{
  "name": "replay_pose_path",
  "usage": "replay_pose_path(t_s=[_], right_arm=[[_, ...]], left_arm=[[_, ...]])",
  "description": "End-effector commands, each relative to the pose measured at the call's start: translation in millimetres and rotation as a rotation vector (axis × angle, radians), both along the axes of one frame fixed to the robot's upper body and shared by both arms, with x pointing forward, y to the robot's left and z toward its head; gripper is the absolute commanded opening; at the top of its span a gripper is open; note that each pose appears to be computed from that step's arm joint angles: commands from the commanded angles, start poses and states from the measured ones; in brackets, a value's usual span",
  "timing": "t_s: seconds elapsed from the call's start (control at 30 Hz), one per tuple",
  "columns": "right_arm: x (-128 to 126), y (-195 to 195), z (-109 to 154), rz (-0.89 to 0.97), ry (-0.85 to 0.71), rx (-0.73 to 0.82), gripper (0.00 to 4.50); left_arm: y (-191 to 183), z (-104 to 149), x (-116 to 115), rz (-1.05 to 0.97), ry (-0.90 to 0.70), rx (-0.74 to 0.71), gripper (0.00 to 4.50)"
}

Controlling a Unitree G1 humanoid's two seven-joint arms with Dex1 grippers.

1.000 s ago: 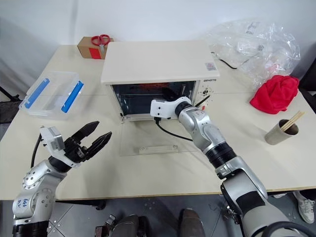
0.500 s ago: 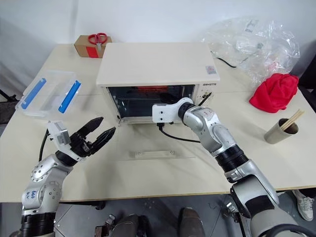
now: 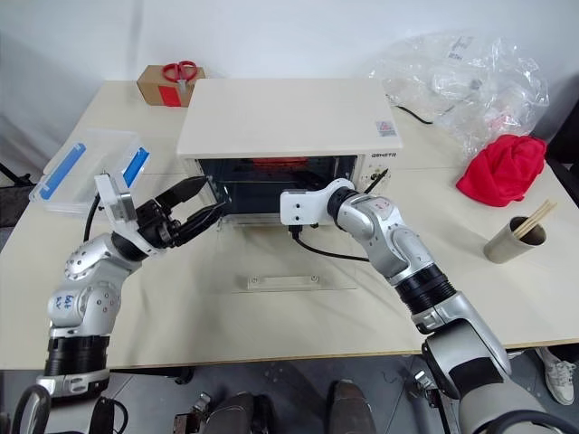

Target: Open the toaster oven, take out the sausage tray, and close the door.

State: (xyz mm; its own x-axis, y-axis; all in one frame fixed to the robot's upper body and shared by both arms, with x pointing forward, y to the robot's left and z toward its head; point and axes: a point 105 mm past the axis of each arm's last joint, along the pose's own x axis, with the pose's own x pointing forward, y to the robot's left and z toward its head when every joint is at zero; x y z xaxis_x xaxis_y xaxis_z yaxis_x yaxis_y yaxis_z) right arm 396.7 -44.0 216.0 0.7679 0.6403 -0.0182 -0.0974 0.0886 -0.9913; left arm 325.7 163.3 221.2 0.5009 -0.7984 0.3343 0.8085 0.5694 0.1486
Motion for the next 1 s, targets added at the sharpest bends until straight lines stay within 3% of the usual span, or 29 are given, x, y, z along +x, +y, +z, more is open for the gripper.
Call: replay_pose_path(t_s=[0.03, 0.43, 0.9, 1.0], right_arm=[[-4.1, -0.3, 26.5, 0.02, -0.075, 0.054, 0.04], [-20.6, -10.0, 3.5, 0.081, 0.011, -0.004, 0.04], [-44.9, -15.3, -8.7, 0.142, 0.074, -0.043, 0.04], [-57.8, -12.6, -1.5, 0.162, 0.072, -0.029, 0.04]], left_arm=[[3.6, 13.2, 5.0, -0.005, -0.047, -0.011, 3.72], [-3.5, 31.2, 12.6, -0.094, -0.041, -0.074, 3.72], [-5.8, 29.3, 11.4, -0.125, -0.004, -0.064, 3.72], [-5.1, 27.4, 11.7, -0.122, 0.004, -0.059, 3.72]])
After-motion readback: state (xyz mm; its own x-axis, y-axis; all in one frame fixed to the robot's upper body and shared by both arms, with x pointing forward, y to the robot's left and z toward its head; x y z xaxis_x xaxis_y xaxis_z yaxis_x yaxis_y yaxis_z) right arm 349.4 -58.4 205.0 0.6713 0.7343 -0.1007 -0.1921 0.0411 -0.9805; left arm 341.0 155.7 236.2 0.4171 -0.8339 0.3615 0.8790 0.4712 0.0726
